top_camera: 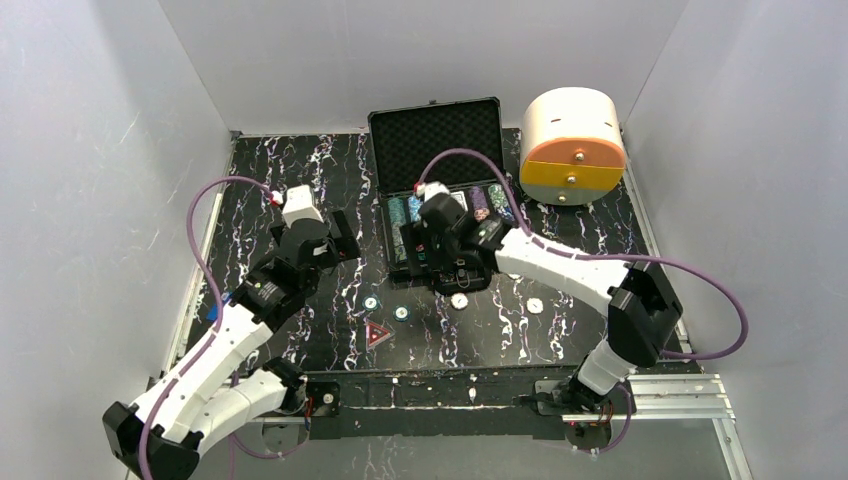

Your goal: Pack up texas hold em set

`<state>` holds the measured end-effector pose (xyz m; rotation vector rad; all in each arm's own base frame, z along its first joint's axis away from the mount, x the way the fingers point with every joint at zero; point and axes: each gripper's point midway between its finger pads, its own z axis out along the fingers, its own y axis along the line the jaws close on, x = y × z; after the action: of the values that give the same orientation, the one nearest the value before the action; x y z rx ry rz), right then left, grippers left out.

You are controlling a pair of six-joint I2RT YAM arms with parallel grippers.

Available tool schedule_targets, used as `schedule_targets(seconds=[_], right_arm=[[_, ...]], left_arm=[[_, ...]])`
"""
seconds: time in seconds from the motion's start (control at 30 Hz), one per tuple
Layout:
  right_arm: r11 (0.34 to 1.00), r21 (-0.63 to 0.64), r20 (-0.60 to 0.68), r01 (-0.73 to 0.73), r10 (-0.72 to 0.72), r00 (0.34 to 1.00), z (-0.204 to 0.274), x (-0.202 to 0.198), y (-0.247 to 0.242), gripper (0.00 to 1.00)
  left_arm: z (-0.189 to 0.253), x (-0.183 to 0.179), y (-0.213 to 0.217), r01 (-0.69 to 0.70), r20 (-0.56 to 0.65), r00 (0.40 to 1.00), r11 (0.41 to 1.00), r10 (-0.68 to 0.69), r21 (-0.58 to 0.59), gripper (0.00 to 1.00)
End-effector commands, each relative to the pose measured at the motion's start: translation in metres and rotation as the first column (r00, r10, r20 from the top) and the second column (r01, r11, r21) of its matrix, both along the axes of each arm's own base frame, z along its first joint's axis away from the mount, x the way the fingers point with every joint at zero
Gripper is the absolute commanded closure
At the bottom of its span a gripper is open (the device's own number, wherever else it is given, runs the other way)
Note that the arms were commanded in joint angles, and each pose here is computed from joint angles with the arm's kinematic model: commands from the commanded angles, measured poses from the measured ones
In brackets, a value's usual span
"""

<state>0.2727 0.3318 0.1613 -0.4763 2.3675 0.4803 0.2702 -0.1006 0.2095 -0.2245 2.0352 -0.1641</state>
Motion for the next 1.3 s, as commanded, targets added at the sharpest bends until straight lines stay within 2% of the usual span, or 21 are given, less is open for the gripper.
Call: schedule_targets(seconds=[0.0, 0.13, 0.33, 0.4, 0.5, 0.6, 0.7, 1.17, 1.27], right_arm=[[0.999, 0.009, -0.048, -0.042, 0.042, 0.998, -0.013, -0.046, 0.006, 0.07], [0.991, 0.008, -0.098, -0.135, 0.136, 0.986, -0.032, -0.085, 0.032, 0.06], [0.954, -0.056, -0.131, -0.296, 0.287, 0.949, -0.063, -0.129, 0.082, 0.05], [0.914, -0.095, -0.132, -0.394, 0.381, 0.915, -0.073, -0.144, 0.096, 0.04], [0.817, -0.155, -0.149, -0.555, 0.536, 0.831, -0.090, -0.163, 0.110, 0.03], [0.772, -0.221, -0.186, -0.596, 0.567, 0.803, -0.103, -0.163, 0.111, 0.02], [0.747, -0.229, -0.201, -0.624, 0.590, 0.782, -0.111, -0.164, 0.117, 0.02], [0.697, -0.302, -0.248, -0.650, 0.602, 0.760, -0.138, -0.164, 0.117, 0.02], [0.695, -0.313, -0.252, -0.647, 0.596, 0.763, -0.142, -0.163, 0.116, 0.06]], left_arm=[[0.022, -0.002, 0.023, -0.105, 0.064, 0.992, 0.994, 0.104, 0.003, 0.09], [0.040, -0.009, 0.044, -0.197, 0.124, 0.972, 0.980, 0.197, -0.020, 0.16], [0.084, -0.018, 0.073, -0.289, 0.243, 0.927, 0.957, 0.285, -0.021, 0.16], [0.095, -0.021, 0.078, -0.303, 0.262, 0.919, 0.953, 0.296, -0.012, 0.14], [0.106, -0.024, 0.081, -0.301, 0.277, 0.916, 0.954, 0.290, -0.004, 0.10], [0.112, -0.025, 0.078, -0.273, 0.281, 0.923, 0.962, 0.263, -0.004, 0.10], [0.113, -0.025, 0.074, -0.249, 0.278, 0.930, 0.968, 0.241, -0.007, 0.09], [0.104, -0.024, 0.073, -0.248, 0.259, 0.937, 0.969, 0.235, 0.016, 0.08], [0.102, -0.022, 0.073, -0.247, 0.254, 0.939, 0.969, 0.233, 0.022, 0.08]])
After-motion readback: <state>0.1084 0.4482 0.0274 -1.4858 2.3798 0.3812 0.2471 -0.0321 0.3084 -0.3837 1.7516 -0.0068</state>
